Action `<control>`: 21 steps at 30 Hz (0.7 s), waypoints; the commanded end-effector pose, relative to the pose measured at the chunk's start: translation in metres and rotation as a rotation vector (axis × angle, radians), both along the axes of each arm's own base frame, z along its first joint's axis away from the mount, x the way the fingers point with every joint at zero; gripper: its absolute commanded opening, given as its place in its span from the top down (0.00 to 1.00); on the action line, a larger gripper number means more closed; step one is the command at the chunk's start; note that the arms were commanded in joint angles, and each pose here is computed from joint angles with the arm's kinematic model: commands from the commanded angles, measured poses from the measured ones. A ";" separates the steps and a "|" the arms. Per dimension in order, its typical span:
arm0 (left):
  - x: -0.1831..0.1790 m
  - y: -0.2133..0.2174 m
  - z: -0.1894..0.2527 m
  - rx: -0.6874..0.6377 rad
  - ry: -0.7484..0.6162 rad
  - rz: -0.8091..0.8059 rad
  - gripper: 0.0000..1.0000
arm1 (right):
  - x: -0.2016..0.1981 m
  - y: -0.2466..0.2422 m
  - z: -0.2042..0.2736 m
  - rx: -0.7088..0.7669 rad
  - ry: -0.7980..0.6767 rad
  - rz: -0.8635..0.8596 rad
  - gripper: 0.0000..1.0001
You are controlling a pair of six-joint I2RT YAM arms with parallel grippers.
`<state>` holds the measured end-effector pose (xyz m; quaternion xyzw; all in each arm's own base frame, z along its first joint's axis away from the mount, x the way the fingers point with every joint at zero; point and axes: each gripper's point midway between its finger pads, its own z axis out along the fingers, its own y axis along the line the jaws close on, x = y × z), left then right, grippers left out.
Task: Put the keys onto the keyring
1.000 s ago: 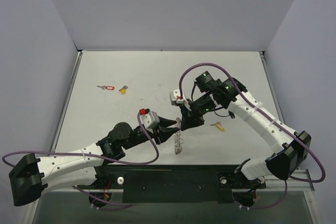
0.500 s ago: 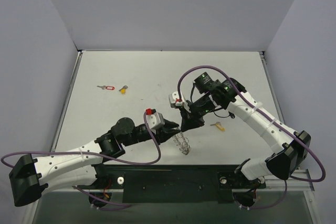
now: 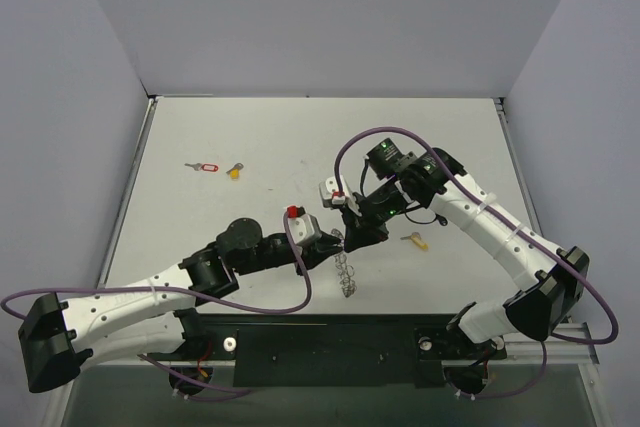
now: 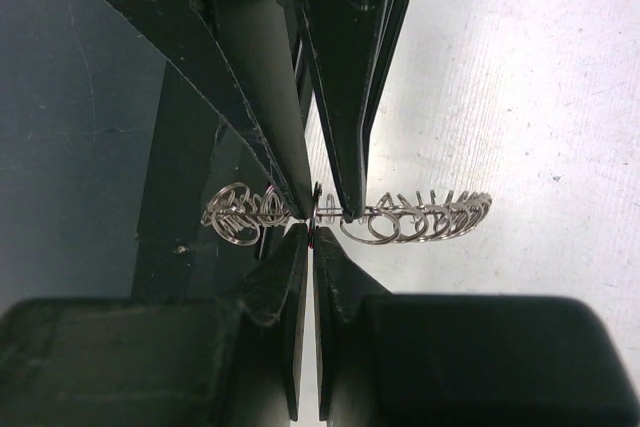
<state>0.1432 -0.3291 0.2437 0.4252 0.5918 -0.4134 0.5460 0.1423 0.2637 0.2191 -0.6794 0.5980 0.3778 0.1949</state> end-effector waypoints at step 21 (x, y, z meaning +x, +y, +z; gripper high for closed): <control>0.005 -0.003 0.020 0.031 -0.062 -0.007 1.00 | -0.008 0.003 0.010 0.017 -0.001 0.049 1.00</control>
